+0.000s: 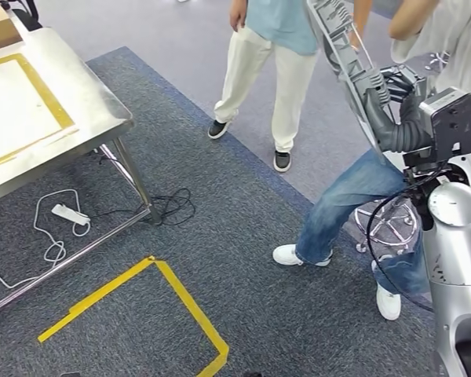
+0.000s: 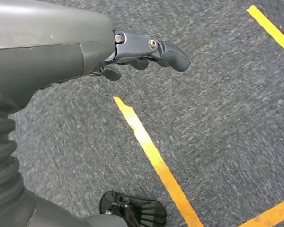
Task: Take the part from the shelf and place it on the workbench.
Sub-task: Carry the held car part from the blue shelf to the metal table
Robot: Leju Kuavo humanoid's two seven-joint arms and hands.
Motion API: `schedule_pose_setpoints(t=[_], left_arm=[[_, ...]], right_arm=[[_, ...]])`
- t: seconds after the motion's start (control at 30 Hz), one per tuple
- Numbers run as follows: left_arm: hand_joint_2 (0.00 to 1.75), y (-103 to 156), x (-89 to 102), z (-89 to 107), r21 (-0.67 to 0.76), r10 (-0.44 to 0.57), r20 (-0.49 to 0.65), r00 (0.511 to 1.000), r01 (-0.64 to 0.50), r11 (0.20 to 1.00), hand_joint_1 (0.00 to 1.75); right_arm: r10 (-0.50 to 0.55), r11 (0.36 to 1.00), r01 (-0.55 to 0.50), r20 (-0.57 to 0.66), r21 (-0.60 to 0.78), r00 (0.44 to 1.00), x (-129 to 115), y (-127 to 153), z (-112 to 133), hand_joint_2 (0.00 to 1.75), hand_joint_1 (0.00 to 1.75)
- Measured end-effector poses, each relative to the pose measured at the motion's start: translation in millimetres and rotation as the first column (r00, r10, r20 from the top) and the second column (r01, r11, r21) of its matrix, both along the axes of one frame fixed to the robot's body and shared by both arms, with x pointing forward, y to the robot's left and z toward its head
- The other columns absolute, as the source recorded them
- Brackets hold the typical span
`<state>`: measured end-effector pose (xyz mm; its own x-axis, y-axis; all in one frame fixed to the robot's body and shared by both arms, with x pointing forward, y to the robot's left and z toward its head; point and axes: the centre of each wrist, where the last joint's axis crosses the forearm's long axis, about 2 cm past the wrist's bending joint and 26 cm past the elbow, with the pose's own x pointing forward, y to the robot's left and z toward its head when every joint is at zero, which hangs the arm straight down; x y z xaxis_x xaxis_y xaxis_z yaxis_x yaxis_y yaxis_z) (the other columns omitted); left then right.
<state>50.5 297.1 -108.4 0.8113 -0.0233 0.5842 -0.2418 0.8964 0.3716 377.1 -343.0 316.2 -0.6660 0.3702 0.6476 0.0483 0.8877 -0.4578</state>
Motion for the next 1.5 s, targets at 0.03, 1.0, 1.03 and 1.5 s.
schedule_pose_setpoints(t=[0.03, 1.0, 1.03, 1.5], left_arm=[[1.75, -0.2, 0.1, 0.0, 0.0, -0.001, 0.0, 1.0, 0.001, 1.0, 0.0], [1.75, -0.6, -4.6, -0.4, 0.011, 0.015, -0.025, 1.0, -0.015, 1.0, 0.0], [1.75, -0.3, -5.0, -0.5, 0.012, 0.019, -0.024, 1.0, -0.018, 1.0, 0.0], [1.75, 8.3, -6.8, -0.4, 0.031, 0.163, 0.001, 0.987, -0.163, 0.986, 0.0]], right_arm=[[-0.001, 1.0, 0.001, -0.001, -0.001, 1.0, 0.0, -0.3, -0.1, 1.75, 1.75], [0.003, 1.0, -0.003, -0.04, -0.009, 0.999, -1.6, 4.3, -19.1, 1.75, 1.75], [0.003, 1.0, -0.003, -0.041, -0.009, 0.999, -1.6, 4.2, -19.4, 1.75, 1.75], [-0.008, 0.998, 0.004, -0.069, -0.057, 0.998, 3.5, 8.3, -22.8, 1.75, 1.75]])
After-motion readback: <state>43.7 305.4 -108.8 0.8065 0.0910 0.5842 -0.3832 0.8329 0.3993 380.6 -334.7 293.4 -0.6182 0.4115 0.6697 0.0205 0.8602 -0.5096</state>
